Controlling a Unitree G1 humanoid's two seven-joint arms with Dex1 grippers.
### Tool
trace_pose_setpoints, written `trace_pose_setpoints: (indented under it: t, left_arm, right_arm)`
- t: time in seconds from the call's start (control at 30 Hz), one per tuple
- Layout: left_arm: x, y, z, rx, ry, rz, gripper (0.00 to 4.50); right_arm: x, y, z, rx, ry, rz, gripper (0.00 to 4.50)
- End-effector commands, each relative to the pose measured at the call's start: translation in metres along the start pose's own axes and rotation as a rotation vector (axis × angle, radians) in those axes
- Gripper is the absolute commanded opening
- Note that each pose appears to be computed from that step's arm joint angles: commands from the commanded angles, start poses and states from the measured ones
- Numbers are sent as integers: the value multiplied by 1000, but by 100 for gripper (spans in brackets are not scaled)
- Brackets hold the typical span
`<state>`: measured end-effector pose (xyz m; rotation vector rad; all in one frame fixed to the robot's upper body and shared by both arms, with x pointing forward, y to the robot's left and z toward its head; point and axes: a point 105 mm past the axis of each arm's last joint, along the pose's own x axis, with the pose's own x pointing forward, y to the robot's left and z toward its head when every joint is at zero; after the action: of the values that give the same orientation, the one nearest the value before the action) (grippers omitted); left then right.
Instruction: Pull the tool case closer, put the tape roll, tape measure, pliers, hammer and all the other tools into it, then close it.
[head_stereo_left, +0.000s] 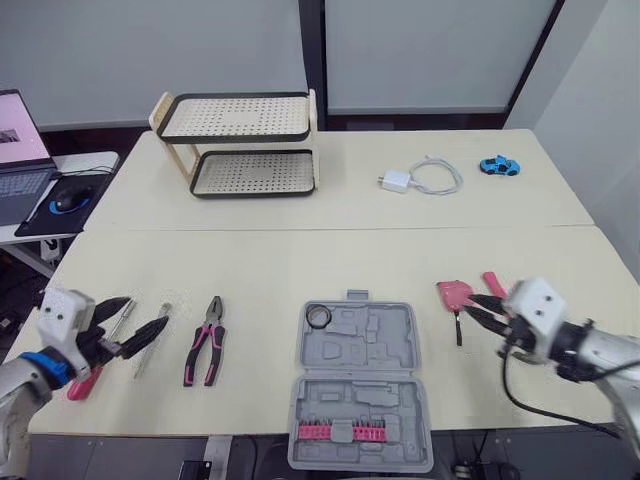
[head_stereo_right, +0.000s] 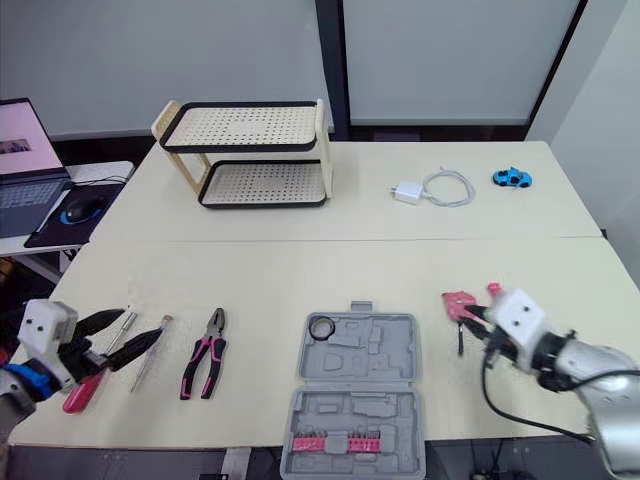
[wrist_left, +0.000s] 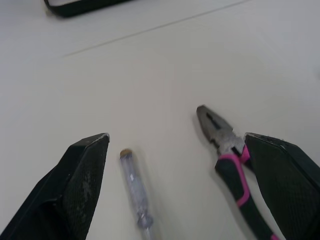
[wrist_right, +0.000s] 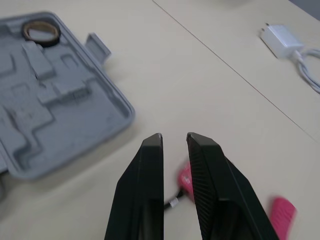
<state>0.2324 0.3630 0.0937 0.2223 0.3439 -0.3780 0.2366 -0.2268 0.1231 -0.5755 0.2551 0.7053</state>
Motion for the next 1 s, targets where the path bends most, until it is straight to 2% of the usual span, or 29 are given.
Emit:
trace_pose_setpoints:
  t: [0.03,0.13,0.4,0.43,0.67,1.0]
  left_arm:
    - [-34,33,7,146,107,1,450]
    - [-59,52,4,189,221,-15,450]
    - [-92,69,1,152,352,-24,450]
    - [-94,70,0,143,360,-21,450]
    - [-109,69,-13,99,412,0,450]
    - [-103,59,-10,106,378,-42,450]
  right_arm:
    - [-38,-17,-3,-59,66,23,85]
    - [-64,-33,-13,-85,155,57,141]
    - [-106,-53,-30,-45,299,154,432]
    - [-108,-54,-30,-45,308,161,448]
    - [-118,-55,-38,-7,379,213,448]
    - [-114,-52,-29,-6,375,213,448]
